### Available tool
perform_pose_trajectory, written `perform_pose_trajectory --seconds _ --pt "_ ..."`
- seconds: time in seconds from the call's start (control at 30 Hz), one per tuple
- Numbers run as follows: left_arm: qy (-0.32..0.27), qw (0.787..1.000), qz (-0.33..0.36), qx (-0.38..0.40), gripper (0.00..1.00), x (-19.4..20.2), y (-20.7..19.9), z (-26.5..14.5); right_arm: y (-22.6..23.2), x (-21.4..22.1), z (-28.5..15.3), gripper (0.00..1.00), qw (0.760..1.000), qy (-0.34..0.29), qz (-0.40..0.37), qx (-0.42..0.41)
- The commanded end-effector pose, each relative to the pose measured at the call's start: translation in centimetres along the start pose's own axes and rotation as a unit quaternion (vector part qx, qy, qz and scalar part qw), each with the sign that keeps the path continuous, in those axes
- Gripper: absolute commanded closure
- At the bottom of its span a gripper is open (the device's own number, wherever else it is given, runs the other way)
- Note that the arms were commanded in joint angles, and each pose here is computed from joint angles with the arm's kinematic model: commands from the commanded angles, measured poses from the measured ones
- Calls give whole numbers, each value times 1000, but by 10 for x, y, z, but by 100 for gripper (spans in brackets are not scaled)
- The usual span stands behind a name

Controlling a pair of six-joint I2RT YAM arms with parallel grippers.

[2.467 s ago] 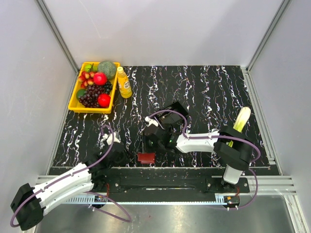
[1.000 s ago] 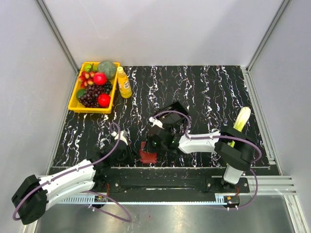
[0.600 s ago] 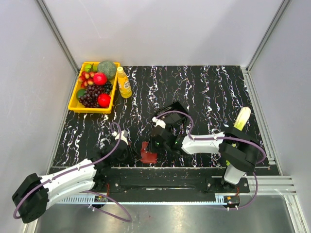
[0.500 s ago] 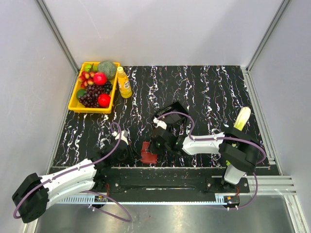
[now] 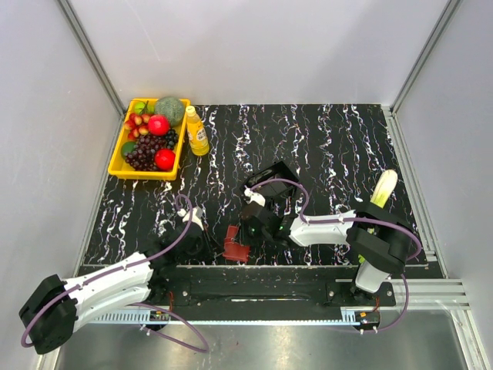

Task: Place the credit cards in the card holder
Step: Close the card holder at the center of the board.

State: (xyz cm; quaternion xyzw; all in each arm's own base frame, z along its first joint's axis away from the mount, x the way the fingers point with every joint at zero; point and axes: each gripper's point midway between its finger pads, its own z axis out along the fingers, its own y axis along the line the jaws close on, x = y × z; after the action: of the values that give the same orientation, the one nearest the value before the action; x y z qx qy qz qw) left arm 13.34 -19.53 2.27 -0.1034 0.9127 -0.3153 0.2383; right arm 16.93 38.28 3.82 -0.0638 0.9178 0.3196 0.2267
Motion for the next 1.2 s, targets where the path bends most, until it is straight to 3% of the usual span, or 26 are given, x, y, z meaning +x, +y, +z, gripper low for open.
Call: perform_pose_trajectory --seconds 0.0,0.73,1.17 --pt "-19 999 -4 -28 100 -8 8 0 4 0 -8 100 1000 8 20 -9" --pt "-36 999 -3 -28 100 -15 6 -3 1 25 -2 100 998 45 53 -9" --pt "-38 999 3 -26 100 -15 8 -6 -21 17 7 100 997 28 66 9"
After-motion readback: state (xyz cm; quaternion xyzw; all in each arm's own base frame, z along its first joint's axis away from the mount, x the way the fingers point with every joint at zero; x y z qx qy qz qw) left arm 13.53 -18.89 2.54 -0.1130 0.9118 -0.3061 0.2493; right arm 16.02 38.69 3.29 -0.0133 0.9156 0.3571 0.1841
